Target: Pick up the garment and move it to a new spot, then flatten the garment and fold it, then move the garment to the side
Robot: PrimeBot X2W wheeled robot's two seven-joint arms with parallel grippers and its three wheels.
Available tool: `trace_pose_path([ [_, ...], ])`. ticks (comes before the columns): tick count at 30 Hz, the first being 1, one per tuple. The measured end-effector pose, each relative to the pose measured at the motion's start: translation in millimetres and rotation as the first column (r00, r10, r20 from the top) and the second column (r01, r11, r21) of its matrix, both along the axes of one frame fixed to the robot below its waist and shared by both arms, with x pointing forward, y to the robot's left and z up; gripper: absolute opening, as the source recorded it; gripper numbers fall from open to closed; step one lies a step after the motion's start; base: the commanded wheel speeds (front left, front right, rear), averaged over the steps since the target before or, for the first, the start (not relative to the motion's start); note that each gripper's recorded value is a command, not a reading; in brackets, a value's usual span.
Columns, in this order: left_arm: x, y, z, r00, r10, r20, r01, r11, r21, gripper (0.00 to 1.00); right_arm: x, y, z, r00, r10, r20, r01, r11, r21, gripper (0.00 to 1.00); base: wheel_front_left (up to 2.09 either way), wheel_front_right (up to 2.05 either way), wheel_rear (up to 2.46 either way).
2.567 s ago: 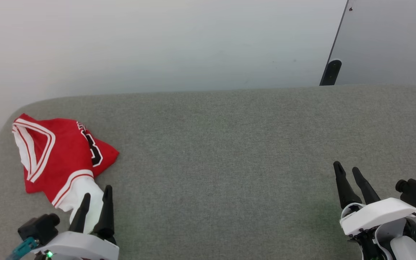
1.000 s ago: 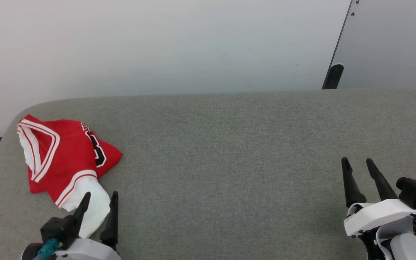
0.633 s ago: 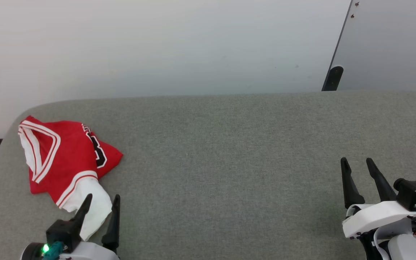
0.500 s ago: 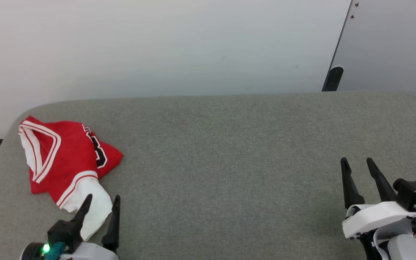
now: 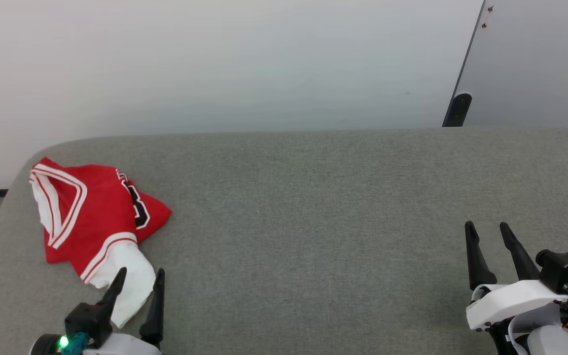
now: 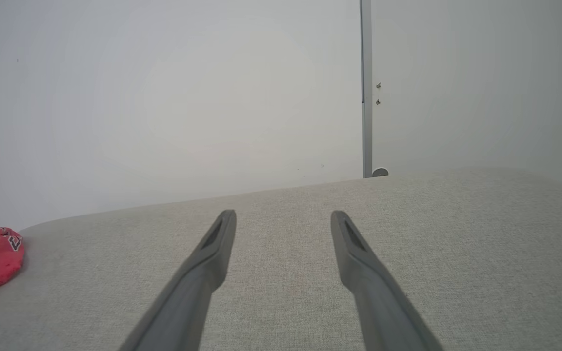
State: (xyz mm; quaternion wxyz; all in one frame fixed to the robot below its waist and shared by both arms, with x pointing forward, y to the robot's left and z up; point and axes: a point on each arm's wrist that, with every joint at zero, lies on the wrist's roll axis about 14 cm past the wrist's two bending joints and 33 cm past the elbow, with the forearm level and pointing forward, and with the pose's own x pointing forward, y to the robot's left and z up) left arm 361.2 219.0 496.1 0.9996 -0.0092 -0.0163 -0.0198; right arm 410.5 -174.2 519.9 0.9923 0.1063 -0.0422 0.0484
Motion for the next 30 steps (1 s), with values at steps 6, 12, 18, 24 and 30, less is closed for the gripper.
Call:
trace_pose_path([
  [6,-3.8,8.2,1.8,1.000,0.028,0.006,-0.028,1.000,-0.004,1.00,4.7,15.7,-1.0,0.999,0.040,-0.002,-0.040,0.999,0.010,1.00,0.00,0.00,0.00],
  [12,-24.6,32.8,-0.5,0.991,0.137,0.006,-0.137,0.989,-0.060,1.00,10.2,46.1,-6.6,0.992,0.123,-0.016,-0.123,0.992,0.010,1.00,0.00,0.00,0.00],
  [18,-58.4,64.0,-1.4,0.966,0.258,0.008,-0.257,0.964,-0.067,1.00,10.6,109.7,-13.9,0.955,0.294,-0.038,-0.294,0.956,0.007,1.00,0.00,0.00,0.00],
  [24,-117.6,112.3,-5.3,0.893,0.450,0.003,-0.449,0.891,-0.064,1.00,7.2,186.3,-8.5,0.875,0.483,-0.030,-0.484,0.875,-0.008,1.00,0.00,0.00,0.00],
  [30,-172.2,142.5,-1.9,0.784,0.620,0.015,-0.616,0.782,-0.095,1.00,-3.9,269.0,4.4,0.743,0.670,-0.009,-0.670,0.742,-0.025,1.00,0.00,0.00,0.00],
])
